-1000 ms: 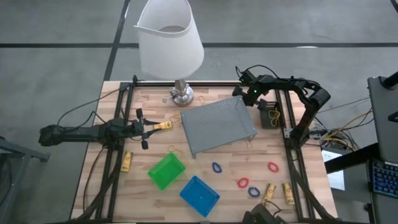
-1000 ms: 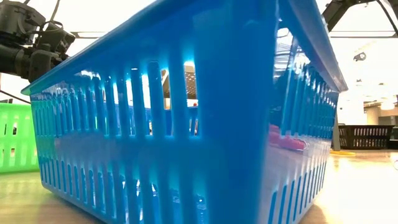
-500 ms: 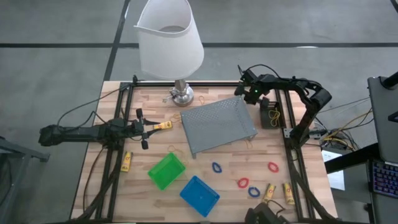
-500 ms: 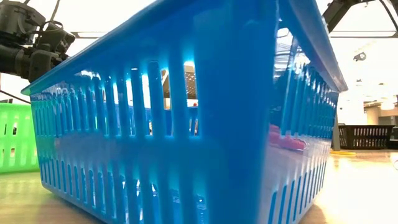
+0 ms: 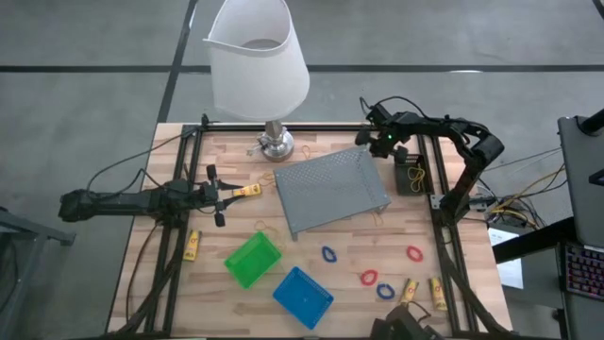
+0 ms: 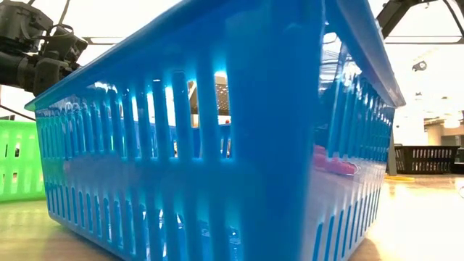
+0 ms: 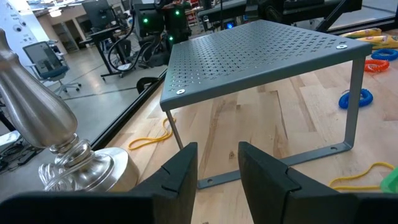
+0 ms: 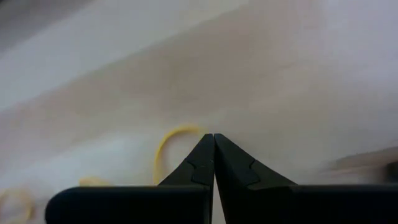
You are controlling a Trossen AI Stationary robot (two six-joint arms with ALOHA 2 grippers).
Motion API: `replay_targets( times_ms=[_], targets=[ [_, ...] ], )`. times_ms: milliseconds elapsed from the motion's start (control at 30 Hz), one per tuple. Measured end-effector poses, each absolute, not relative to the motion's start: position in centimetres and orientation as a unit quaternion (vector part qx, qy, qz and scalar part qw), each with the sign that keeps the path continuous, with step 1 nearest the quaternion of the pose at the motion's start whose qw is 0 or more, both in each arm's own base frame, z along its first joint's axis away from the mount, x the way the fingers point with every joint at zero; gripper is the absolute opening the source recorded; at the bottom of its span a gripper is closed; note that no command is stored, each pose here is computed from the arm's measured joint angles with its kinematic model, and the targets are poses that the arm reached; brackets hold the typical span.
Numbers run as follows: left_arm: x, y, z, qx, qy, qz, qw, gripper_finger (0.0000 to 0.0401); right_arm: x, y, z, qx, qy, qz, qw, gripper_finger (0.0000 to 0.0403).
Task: Pick & Place Office Desk Supplies
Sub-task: Put the yellow rubber band into the black basket
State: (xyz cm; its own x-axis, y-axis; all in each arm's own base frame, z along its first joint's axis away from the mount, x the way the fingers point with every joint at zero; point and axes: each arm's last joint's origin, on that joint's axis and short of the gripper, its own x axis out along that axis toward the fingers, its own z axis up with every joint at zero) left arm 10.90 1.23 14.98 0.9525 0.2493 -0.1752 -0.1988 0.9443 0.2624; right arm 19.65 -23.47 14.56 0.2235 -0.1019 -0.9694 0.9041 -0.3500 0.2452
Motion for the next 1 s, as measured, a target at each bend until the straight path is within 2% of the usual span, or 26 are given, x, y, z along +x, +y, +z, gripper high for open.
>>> replay_targets(
  times_ms=[100,267,433,767,1000],
  targets=[
    [10.90,1.23,14.98,0.122,0.104,0.114,0.981,0.0118,19.82,-23.46,14.68,0.625,0.336,-0.507,0.489,0.0008],
    [10.90,1.23,14.98,0.122,0.103,0.114,0.981,0.0118,19.82,-23.49,14.72,0.625,0.337,-0.504,0.492,0.0008],
    [10.90,1.23,14.98,0.122,0.104,0.114,0.981,0.0118,20.00,-23.72,14.82,0.593,0.355,-0.482,0.538,0.0008],
    [10.90,1.23,14.99,0.122,0.103,0.114,0.981,0.0118,19.94,-23.73,14.82,0.592,0.348,-0.500,0.528,0.0011],
    [10.90,1.23,14.99,0.122,0.103,0.114,0.981,0.0118,19.90,-23.69,14.79,0.596,0.344,-0.508,0.519,0.0068]
  ],
)
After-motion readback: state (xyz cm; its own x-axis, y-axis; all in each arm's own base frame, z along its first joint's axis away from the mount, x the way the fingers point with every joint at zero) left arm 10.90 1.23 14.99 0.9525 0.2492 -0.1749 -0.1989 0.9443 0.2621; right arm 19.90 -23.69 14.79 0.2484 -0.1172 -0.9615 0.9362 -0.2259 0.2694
